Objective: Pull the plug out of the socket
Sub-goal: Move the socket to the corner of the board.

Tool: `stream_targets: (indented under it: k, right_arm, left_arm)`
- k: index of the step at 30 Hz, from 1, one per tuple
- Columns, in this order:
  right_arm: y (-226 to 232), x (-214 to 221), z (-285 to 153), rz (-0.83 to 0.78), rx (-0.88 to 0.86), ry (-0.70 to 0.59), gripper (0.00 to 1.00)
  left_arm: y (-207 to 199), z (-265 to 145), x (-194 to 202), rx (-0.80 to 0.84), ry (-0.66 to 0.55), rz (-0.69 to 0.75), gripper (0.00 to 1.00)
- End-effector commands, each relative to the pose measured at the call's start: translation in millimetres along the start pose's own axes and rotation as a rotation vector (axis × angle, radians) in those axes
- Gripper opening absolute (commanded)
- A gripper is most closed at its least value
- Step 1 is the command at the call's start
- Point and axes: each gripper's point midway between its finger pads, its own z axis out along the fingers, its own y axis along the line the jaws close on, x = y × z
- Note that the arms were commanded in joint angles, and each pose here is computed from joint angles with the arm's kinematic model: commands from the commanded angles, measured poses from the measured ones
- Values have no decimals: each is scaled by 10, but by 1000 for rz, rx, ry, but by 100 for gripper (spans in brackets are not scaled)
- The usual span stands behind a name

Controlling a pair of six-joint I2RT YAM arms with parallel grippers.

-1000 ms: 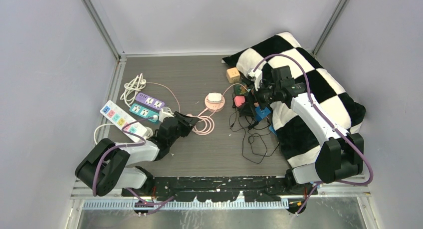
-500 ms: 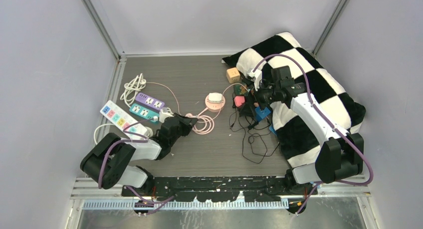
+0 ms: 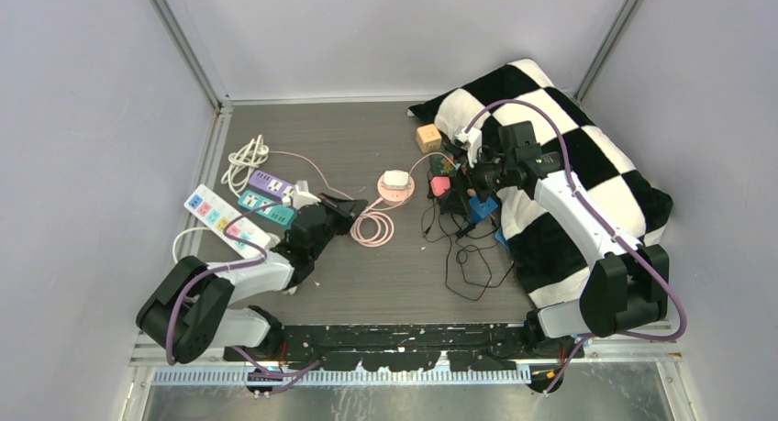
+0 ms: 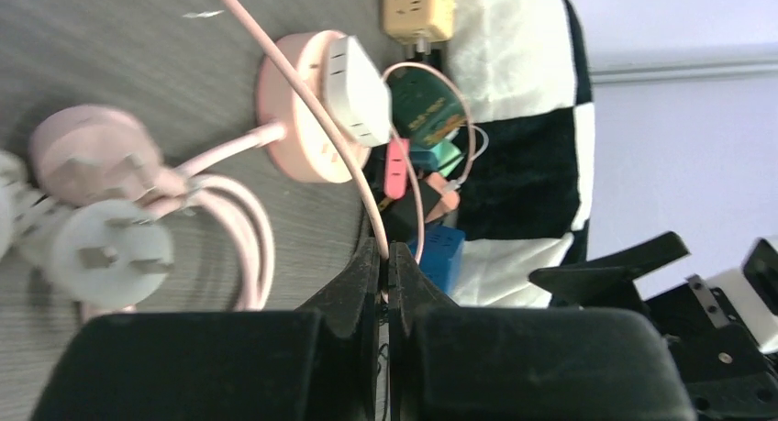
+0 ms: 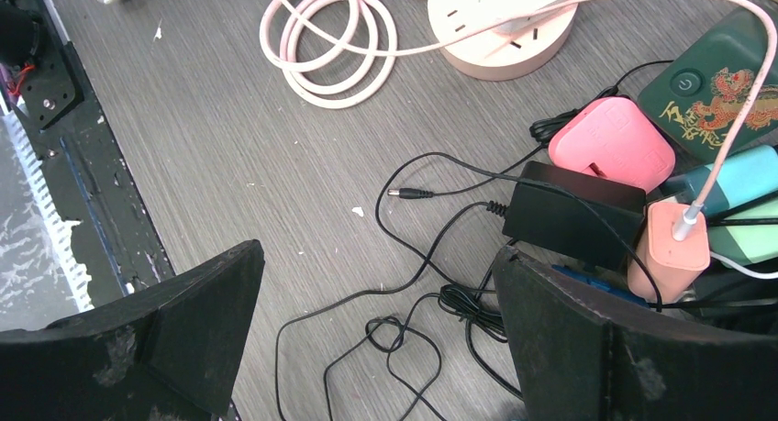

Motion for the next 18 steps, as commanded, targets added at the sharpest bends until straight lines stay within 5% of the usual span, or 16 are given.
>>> stream_targets:
  k: [1, 18]
  right_arm:
    - [92, -166, -90, -54, -12, -47, 100]
    - [164, -214, -124, -53, -37, -64, 100]
  left_arm:
    - [-422, -8, -174, 96, -40, 114, 0]
    - [-1418, -113, -83, 390, 95, 800, 0]
